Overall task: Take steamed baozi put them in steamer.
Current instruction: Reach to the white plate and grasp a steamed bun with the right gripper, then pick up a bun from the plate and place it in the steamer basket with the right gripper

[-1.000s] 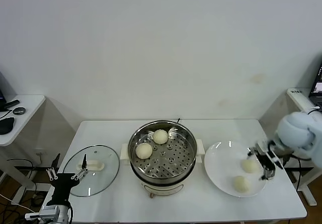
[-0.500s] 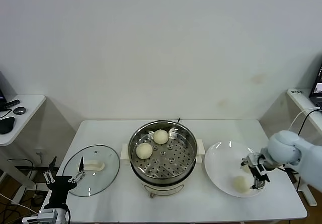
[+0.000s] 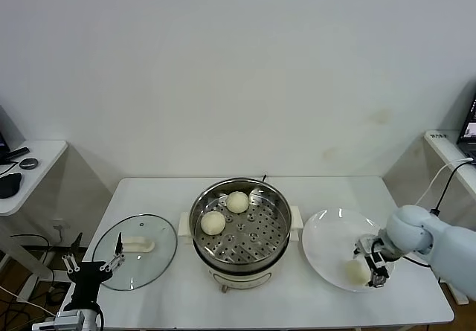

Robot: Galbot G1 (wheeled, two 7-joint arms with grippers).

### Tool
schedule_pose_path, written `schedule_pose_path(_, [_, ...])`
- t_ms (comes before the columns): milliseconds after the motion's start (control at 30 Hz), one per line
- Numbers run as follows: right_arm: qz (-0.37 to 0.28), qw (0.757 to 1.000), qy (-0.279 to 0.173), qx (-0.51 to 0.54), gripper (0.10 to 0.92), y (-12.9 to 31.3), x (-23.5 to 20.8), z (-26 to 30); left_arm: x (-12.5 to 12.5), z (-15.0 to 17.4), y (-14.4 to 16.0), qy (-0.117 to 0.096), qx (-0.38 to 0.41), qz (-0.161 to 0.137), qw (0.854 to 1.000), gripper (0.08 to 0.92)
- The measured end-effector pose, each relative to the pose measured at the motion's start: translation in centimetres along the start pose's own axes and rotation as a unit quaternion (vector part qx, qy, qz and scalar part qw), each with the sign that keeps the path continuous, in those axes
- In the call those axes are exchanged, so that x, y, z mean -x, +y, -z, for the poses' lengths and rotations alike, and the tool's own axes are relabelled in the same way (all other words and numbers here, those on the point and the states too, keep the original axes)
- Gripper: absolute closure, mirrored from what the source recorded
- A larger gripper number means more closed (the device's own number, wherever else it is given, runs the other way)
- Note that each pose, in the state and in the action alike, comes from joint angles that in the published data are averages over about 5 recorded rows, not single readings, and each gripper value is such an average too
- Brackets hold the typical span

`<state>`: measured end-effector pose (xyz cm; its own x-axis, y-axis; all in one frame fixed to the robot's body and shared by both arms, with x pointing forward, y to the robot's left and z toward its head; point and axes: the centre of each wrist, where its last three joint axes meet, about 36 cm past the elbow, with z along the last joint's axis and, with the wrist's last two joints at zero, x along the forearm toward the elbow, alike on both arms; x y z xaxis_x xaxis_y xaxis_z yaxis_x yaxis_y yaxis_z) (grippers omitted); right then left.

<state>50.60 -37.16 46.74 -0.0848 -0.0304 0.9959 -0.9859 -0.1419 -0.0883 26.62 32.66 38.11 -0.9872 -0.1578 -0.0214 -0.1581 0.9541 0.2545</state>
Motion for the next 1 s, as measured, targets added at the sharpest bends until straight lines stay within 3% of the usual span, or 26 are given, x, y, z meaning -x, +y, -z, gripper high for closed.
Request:
schedule_pose_path(500, [-0.010, 1.000, -0.003, 0.003, 0.660, -0.8, -1.3, -0.4, 0.0, 0.2, 0.0, -0.004, 0.000, 0.002, 1.000, 0.177])
schedule_pose_path(700, [-0.030, 0.999, -0.015, 0.003, 0.674, -2.9, -4.6, -0.5, 0.1, 0.5, 0.0, -0.008, -0.002, 0.002, 1.000, 0.177])
schedule_pose_path(1000, [-0.091, 0.994, -0.061, -0.029, 0.674, -7.4, -13.8, 1.4, 0.5, 1.0, 0.1, -0.017, -0.005, 0.002, 1.000, 0.177])
